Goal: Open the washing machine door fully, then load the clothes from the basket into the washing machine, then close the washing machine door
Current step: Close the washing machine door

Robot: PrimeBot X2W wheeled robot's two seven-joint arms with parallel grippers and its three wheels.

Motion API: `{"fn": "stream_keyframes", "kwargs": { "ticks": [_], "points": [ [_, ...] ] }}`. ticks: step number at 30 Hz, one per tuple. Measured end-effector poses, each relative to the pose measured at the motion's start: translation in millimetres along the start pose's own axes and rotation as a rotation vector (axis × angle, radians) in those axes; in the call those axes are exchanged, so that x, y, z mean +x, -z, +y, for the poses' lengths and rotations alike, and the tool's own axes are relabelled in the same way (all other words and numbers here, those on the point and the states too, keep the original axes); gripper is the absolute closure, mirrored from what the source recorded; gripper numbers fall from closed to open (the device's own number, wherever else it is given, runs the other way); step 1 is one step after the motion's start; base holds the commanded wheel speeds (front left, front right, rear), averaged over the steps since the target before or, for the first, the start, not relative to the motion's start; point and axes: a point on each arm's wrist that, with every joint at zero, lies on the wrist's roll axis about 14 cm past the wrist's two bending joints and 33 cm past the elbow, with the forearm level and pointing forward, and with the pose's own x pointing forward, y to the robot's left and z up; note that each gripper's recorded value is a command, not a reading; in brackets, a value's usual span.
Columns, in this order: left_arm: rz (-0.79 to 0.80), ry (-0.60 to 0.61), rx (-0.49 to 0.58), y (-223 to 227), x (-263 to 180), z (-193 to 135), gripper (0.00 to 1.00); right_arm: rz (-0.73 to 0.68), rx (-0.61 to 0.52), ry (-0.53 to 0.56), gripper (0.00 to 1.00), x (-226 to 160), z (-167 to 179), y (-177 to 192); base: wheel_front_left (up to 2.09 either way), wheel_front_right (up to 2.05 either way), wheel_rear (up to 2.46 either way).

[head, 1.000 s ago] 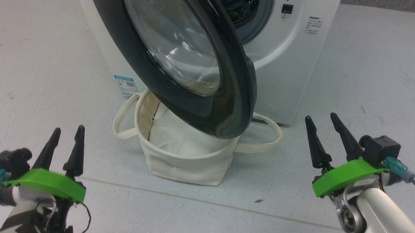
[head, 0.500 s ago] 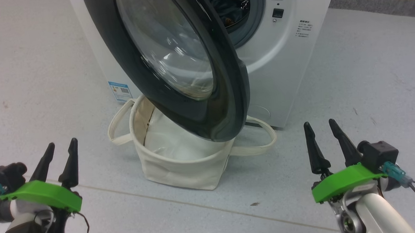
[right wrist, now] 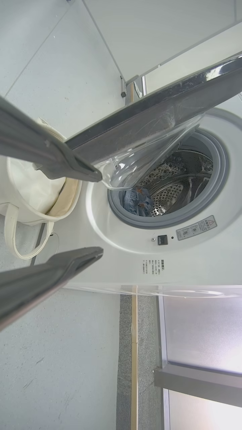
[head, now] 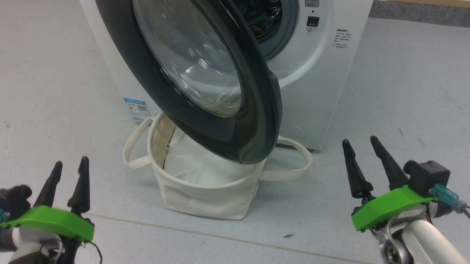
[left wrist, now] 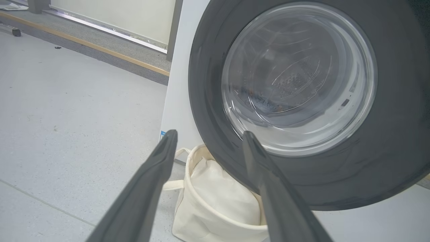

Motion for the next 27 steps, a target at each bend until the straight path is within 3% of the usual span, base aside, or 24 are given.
{"fn": "stream_keyframes", "kwargs": {
  "ticks": [4, 5, 6, 7, 12, 22, 27],
  "points": [
    [0.001, 0.004, 0.019, 1, -3, 0, 0.00, -0.005, 0.009, -0.009, 0.00, 0, 4, -1, 0.00, 0.00, 0.00],
    [0.003, 0.000, 0.018, 2, -4, 2, 0.00, -0.012, 0.010, -0.014, 0.51, 0, 5, -3, 0.00, 0.00, 0.00],
    [0.002, -0.004, 0.018, 2, -5, 3, 0.00, -0.021, 0.011, -0.019, 0.88, 0, 7, -6, 0.00, 0.00, 0.00],
    [0.000, -0.005, 0.019, 1, -5, 4, 0.00, -0.028, 0.011, -0.025, 1.00, 1, 9, -8, 0.00, 0.00, 0.00],
    [-0.012, -0.009, 0.026, -3, -7, 6, 0.00, -0.047, 0.006, -0.091, 1.00, 5, 28, -14, 0.00, 0.00, 0.00],
    [-0.021, -0.041, 0.024, -7, -12, 18, 0.00, -0.002, -0.013, -0.402, 1.00, 24, 119, -5, 0.00, 0.00, 0.00],
    [-0.041, -0.056, 0.012, -15, -11, 23, 0.00, 0.046, -0.035, -0.458, 1.00, 42, 132, 7, 0.00, 0.00, 0.00]
  ]
}}
